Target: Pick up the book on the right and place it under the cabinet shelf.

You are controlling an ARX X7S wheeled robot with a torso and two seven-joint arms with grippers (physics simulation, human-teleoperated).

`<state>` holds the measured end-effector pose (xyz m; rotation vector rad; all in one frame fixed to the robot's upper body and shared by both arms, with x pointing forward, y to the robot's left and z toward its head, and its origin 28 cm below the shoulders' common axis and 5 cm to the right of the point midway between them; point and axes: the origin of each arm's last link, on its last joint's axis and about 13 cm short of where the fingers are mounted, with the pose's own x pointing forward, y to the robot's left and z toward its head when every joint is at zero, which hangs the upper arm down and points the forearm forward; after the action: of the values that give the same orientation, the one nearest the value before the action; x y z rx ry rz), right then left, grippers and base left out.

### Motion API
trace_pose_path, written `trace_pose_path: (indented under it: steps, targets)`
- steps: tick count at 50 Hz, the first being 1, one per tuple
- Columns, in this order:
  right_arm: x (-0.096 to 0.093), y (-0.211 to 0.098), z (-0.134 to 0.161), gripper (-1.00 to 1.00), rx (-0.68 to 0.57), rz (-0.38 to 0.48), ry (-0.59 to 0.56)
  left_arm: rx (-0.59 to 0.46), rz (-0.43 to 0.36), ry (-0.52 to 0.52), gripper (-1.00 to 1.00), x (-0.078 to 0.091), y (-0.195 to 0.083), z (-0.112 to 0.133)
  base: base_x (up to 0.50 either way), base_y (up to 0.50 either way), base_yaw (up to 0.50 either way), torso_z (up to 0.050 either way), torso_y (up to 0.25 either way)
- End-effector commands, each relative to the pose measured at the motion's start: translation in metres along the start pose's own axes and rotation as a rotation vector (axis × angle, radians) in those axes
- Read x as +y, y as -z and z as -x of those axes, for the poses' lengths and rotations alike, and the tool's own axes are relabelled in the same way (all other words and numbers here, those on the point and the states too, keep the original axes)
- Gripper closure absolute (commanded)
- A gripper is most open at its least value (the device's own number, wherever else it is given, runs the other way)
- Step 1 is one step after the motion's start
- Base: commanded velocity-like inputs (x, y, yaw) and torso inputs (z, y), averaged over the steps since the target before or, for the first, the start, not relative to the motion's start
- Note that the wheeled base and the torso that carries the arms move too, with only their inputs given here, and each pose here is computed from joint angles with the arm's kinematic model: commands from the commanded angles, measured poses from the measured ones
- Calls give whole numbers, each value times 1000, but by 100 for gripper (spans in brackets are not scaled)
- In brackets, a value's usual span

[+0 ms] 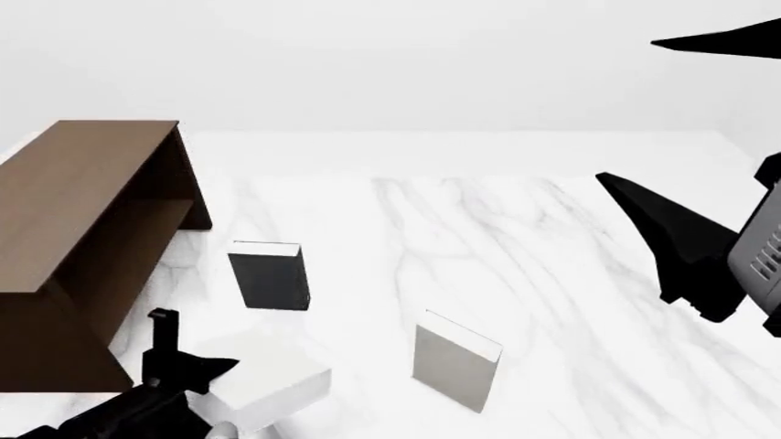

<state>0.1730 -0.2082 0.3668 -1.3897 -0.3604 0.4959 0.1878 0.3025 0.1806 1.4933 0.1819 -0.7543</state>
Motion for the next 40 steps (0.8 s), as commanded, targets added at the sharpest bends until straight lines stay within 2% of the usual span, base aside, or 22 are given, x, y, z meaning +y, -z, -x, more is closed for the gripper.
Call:
trace_pose_path:
  steps: [1,20,27,40]
  targets:
    - [2,1,0,-100,2,-8,-3,67,-73,-75,100,12,5,-5,0,0,0,0,0]
    - [7,4,1,-100,12,-19,-4,133,-114,-58,100,23,17,-29,0,0,0,1,1]
    - [6,4,0,-100,12,-20,-3,155,-128,-39,100,23,20,-32,0,0,0,0,1]
    - [8,4,-3,-100,6,-27,-5,191,-136,-28,100,33,24,-38,0,0,0,0,1]
